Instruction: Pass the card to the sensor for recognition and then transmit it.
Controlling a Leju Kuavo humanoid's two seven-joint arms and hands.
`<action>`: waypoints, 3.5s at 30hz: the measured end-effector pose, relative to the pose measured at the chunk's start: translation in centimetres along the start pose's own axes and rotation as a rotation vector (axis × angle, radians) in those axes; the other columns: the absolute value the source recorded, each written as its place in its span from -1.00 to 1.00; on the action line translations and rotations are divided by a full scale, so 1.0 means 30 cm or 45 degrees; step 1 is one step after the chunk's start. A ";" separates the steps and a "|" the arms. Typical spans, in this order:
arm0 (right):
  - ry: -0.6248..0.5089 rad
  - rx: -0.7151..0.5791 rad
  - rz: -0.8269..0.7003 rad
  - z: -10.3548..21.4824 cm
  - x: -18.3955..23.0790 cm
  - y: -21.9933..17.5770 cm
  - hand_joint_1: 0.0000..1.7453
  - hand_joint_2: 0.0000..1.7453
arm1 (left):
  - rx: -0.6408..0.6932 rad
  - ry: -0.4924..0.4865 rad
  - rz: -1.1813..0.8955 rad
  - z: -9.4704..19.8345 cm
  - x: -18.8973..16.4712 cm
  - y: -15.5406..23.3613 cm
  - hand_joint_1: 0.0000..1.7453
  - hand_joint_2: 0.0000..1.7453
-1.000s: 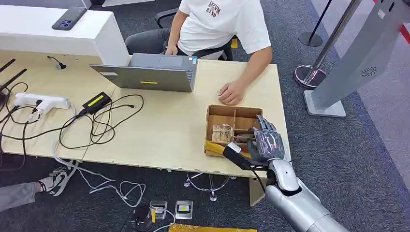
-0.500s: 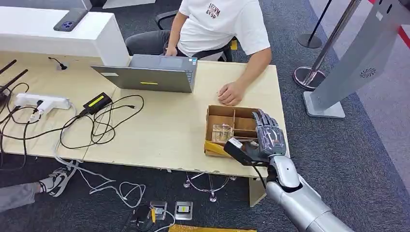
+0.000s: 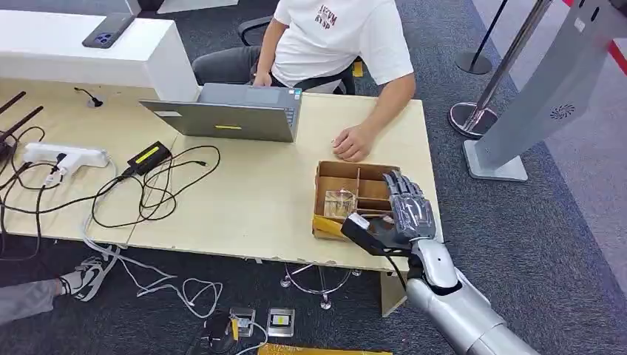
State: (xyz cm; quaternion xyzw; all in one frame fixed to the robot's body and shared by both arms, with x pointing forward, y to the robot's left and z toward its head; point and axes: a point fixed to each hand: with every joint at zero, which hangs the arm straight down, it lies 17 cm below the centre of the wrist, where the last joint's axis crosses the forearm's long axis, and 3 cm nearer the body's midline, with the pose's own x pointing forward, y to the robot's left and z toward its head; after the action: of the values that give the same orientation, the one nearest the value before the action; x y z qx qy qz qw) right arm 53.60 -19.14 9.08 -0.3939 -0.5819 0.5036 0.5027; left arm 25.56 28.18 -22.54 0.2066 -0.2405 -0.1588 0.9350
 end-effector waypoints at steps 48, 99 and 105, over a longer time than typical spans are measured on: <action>0.025 -0.244 -0.211 -0.008 -0.022 -0.123 -1.00 1.00 | 0.023 -0.016 -0.003 -0.001 0.001 0.010 -1.00 -1.00; -0.196 -0.001 -0.104 0.124 0.213 -0.023 -1.00 1.00 | 0.006 -0.015 0.011 -0.003 0.003 0.008 -1.00 -1.00; -0.149 -0.009 -0.061 0.122 0.171 -0.021 -1.00 1.00 | 0.007 -0.018 0.000 -0.003 0.004 0.009 -1.00 -1.00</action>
State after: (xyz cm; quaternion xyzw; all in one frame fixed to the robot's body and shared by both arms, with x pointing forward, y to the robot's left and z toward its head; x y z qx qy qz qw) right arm 49.08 -15.01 10.72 -0.3517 -0.6212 0.5115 0.4783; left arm 25.76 28.39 -22.44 0.2079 -0.2474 -0.1594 0.9328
